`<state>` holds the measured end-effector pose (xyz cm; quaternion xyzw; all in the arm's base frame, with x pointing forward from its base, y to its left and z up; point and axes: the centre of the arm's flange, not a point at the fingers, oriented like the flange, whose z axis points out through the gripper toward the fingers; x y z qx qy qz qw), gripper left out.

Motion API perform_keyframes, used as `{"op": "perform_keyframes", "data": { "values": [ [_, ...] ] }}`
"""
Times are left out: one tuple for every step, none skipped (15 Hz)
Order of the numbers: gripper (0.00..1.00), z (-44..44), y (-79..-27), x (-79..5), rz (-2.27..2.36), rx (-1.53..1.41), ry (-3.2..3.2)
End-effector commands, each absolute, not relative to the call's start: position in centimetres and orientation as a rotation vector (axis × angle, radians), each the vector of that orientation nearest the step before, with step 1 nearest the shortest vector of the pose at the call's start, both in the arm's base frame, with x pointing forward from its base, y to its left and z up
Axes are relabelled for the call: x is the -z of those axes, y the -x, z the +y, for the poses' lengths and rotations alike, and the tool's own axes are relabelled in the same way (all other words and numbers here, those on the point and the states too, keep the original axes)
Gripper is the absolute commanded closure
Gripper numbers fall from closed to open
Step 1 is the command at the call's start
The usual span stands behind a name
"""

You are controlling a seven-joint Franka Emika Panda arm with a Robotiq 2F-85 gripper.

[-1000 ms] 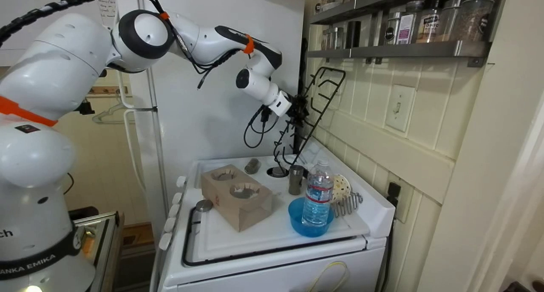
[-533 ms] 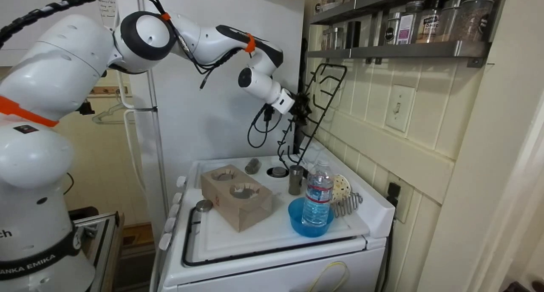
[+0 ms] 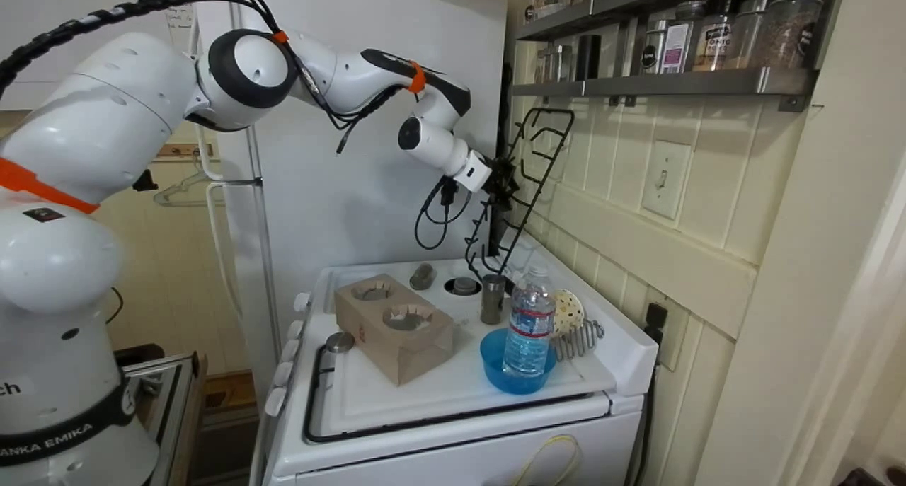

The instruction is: Move the gas stove plate forward

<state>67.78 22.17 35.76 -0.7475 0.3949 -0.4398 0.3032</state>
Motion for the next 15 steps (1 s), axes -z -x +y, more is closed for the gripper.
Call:
{"op": "perform_keyframes", "data": {
  "values": [
    [0.98, 23.3, -69.2, -36.9, 1.024, 1.217, 1.952],
    [0.98, 23.4, -69.3, -36.7, 1.025, 1.215, 1.952],
    [0.98, 23.5, -69.4, -36.4, 1.026, 1.212, 1.955],
    [0.98, 23.6, -69.4, -36.2, 1.026, 1.211, 1.958],
    [0.98, 23.6, -69.4, -36.0, 1.024, 1.214, 1.959],
    [0.98, 23.6, -69.5, -35.9, 1.022, 1.221, 1.96],
    [0.98, 23.6, -69.6, -35.8, 1.024, 1.219, 1.964],
    [0.98, 23.7, -69.7, -35.6, 1.023, 1.223, 1.965],
    [0.98, 23.7, -69.7, -35.4, 1.022, 1.226, 1.971],
    [0.98, 23.8, -69.7, -35.2, 1.021, 1.227, 1.973],
    [0.98, 23.8, -69.7, -35.1, 1.021, 1.225, 1.976],
    [0.98, 23.9, -69.8, -35.0, 1.019, 1.226, 1.978],
    [0.98, 24.0, -69.8, -34.9, 1.015, 1.231, 1.979],
    [0.98, 24.0, -69.9, -34.7, 1.012, 1.235, 1.981],
    [0.98, 24.0, -69.9, -34.5, 1.01, 1.241, 1.983]
  ]
}}
